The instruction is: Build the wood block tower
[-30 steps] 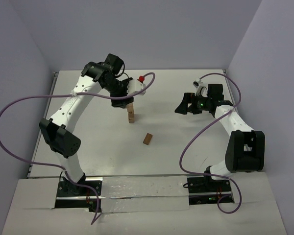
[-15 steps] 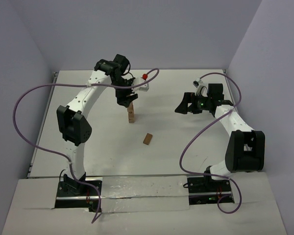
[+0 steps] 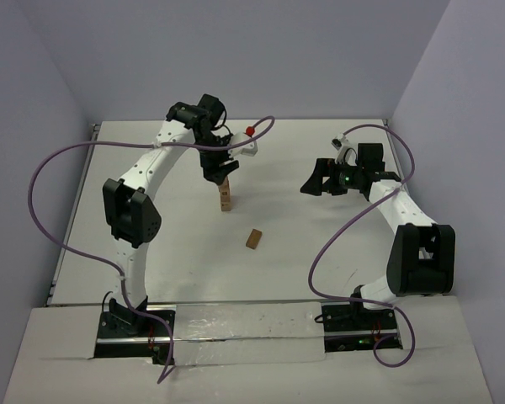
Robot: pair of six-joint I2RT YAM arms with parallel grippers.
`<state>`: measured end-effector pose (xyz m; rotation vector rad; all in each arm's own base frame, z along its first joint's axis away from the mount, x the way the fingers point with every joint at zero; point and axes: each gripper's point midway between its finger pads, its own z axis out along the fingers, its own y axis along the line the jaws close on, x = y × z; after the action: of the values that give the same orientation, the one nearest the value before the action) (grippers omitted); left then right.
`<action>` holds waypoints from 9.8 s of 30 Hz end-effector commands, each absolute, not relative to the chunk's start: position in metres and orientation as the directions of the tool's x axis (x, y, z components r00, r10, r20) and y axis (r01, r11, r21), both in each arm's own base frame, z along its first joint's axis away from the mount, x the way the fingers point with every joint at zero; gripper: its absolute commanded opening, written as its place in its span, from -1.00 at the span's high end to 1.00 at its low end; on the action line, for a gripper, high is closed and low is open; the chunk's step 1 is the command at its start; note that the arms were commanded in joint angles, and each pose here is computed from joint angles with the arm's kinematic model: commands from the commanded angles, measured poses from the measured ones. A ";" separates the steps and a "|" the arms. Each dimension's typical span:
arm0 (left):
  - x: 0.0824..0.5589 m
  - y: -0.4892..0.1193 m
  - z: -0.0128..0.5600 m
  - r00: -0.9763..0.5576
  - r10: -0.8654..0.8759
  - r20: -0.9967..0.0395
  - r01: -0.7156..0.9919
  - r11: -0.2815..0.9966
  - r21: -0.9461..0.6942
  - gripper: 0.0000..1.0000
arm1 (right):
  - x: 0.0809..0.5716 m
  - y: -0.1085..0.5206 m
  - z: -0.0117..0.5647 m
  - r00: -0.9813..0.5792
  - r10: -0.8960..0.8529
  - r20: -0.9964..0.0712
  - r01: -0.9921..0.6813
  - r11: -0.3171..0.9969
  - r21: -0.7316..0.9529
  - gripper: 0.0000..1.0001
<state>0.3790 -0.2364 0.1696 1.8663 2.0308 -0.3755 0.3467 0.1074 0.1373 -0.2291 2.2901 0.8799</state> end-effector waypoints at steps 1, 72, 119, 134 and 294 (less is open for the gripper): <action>0.377 -0.242 0.180 -0.087 0.892 -0.443 0.992 0.116 0.040 0.68 | 0.357 0.108 0.154 -0.731 0.068 -0.679 -0.417 0.744 0.523 -0.94; 0.379 -0.246 0.156 -0.132 0.923 -0.360 0.988 0.153 0.031 0.10 | 0.357 0.109 0.154 -0.734 0.069 -0.676 -0.417 0.739 0.529 -0.94; 0.381 -0.246 0.155 -0.130 0.930 -0.343 0.987 0.156 0.049 -0.54 | 0.357 0.109 0.152 -0.739 0.069 -0.670 -0.414 0.738 0.533 -0.94; 0.377 -0.251 0.179 -0.102 0.919 -0.381 0.985 0.146 0.089 -0.98 | 0.357 0.109 0.152 -0.739 0.069 -0.670 -0.416 0.737 0.533 -0.95; 0.333 -0.094 0.273 -0.428 0.080 -0.900 0.666 0.702 -0.254 -0.98 | 0.385 0.377 0.226 0.299 -0.756 -0.582 -0.932 -0.101 -0.347 1.00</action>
<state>0.3321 -0.0921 0.2618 0.5613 1.9755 -0.7221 0.3754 0.3698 0.2133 -1.9231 1.5449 0.4014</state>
